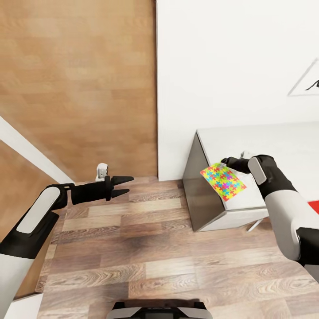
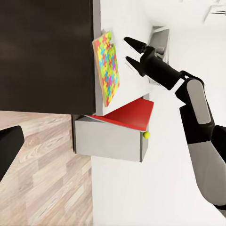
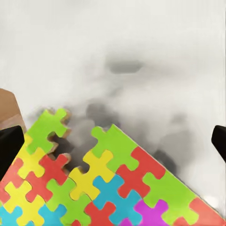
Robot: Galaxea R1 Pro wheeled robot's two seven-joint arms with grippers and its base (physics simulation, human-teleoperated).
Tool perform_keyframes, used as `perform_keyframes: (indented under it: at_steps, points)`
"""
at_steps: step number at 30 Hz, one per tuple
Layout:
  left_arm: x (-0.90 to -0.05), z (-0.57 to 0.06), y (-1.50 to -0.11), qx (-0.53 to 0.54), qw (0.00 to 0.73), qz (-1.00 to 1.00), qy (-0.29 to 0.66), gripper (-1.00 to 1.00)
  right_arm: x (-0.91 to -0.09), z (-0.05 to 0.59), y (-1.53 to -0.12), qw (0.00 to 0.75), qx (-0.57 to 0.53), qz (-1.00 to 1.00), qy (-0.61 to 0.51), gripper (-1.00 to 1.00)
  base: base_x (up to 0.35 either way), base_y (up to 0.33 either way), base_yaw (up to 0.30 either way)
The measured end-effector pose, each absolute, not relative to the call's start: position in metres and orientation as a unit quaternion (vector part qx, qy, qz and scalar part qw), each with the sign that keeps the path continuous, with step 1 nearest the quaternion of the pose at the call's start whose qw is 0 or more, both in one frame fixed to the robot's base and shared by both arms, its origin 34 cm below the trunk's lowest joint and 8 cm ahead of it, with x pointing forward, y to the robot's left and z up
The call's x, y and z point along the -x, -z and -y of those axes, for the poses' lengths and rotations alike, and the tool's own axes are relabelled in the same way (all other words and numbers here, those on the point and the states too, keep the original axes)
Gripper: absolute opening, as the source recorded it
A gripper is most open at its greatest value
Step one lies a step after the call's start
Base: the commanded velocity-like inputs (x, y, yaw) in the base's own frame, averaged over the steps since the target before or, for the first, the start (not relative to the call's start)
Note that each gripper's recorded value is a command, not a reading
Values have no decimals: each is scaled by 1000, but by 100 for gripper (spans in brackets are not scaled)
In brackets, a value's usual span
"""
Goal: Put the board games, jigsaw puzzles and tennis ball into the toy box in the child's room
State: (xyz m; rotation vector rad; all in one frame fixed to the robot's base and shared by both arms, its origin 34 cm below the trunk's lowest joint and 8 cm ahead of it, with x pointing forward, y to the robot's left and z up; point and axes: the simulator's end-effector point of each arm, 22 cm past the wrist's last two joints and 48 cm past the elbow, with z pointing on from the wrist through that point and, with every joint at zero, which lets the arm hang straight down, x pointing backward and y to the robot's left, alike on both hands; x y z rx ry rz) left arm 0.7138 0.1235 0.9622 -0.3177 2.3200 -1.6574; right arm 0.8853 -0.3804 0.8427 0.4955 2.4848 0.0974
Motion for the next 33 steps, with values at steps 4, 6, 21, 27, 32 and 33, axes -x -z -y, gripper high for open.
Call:
perform_keyframes:
  at_steps: [4, 6, 21, 27, 32, 33]
  points:
    - [-714, -123, -966, 108, 138, -801, 573, 100, -886, 378, -853, 297, -182, -937, -42, 100, 0, 0, -146]
    - [-714, -122, -967, 107, 139, -800, 573, 100, -887, 379, -856, 298, -185, -936, -44, 100, 0, 0, -150]
    - [-713, -122, -978, 99, 146, -802, 571, 100, -889, 349, -939, 333, -170, -902, -214, 100, 0, 0, -152]
    - [-713, -128, -977, 101, 150, -807, 563, 100, -813, 317, -1005, 395, -121, -815, -407, 100, 0, 0, -114]
    - [-711, -137, -961, 94, 157, -829, 528, 100, -748, 321, -1014, 408, -126, -768, -477, 100, 0, 0, -98]
    - [-710, -140, -955, 93, 157, -836, 517, 100, -730, 322, -1015, 407, -128, -756, -496, 100, 0, 0, -96]
